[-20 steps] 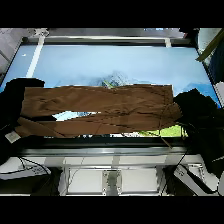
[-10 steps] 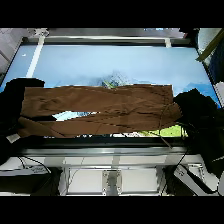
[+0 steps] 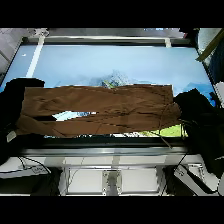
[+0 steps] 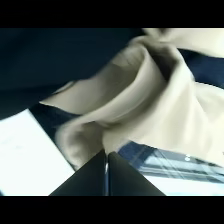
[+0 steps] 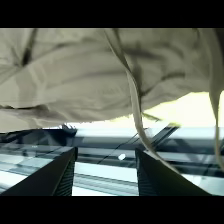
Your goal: Fold the clothes and pants, and hang the long-sleeved shirts on hangers.
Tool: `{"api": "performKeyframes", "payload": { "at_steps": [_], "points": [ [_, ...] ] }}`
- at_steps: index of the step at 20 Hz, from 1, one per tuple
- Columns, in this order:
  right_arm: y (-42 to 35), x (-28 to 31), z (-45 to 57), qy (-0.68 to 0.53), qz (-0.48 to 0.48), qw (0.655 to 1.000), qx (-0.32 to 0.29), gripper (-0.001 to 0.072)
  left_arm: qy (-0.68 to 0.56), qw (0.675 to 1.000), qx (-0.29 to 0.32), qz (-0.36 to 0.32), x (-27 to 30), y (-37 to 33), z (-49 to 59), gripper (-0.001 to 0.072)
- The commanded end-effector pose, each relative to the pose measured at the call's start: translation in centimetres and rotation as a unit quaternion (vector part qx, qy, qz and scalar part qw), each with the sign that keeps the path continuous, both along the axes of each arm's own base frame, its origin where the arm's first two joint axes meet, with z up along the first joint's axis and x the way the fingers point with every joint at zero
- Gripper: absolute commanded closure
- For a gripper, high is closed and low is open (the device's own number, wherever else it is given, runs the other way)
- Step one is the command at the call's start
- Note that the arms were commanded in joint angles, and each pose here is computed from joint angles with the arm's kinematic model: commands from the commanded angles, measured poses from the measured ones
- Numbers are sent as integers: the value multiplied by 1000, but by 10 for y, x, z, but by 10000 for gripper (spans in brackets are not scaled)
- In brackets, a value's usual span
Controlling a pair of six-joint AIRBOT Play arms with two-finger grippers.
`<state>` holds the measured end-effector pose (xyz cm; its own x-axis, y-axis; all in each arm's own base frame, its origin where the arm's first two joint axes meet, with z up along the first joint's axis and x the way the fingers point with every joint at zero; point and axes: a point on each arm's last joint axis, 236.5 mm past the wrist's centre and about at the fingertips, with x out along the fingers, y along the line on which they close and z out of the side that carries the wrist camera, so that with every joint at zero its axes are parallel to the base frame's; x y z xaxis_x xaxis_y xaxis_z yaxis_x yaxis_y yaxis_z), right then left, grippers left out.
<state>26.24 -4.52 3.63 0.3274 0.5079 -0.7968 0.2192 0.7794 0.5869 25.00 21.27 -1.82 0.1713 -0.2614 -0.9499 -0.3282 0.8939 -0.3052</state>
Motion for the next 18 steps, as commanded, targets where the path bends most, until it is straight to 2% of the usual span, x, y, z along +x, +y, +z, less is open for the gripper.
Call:
{"api": "performKeyframes", "payload": {
  "at_steps": [1, 4, 9, 11, 12, 14, 16, 18],
  "points": [
    [-16, 10, 42, -32, 21, 998, -45, 304, -36, 998, 45, -18, 3, 4, 71, 692],
    [-31, 22, 64, -65, 18, 994, -87, 304, -100, 987, 126, -4, 16, 19, 111, 692],
    [-40, 29, 63, -73, 7, 992, -101, 304, -188, 976, 110, 18, 59, 11, 130, 693],
    [-41, 27, 61, -67, 9, 992, -104, 304, -158, 982, 109, -2, 58, 7, 114, 692],
    [-41, 25, 60, -63, 11, 992, -105, 304, -129, 986, 105, -11, 51, 7, 102, 658],
    [-38, 22, 60, -58, 15, 993, -100, 304, -83, 994, 67, -19, 38, -1, 79, 3],
    [-38, 21, 60, -57, 14, 993, -98, 304, -65, 997, 49, -7, 36, -1, 66, 15],
    [-38, 22, 60, -56, 11, 994, -97, 304, -92, 992, 70, 49, 55, 19, 65, 15]
  ]
}}
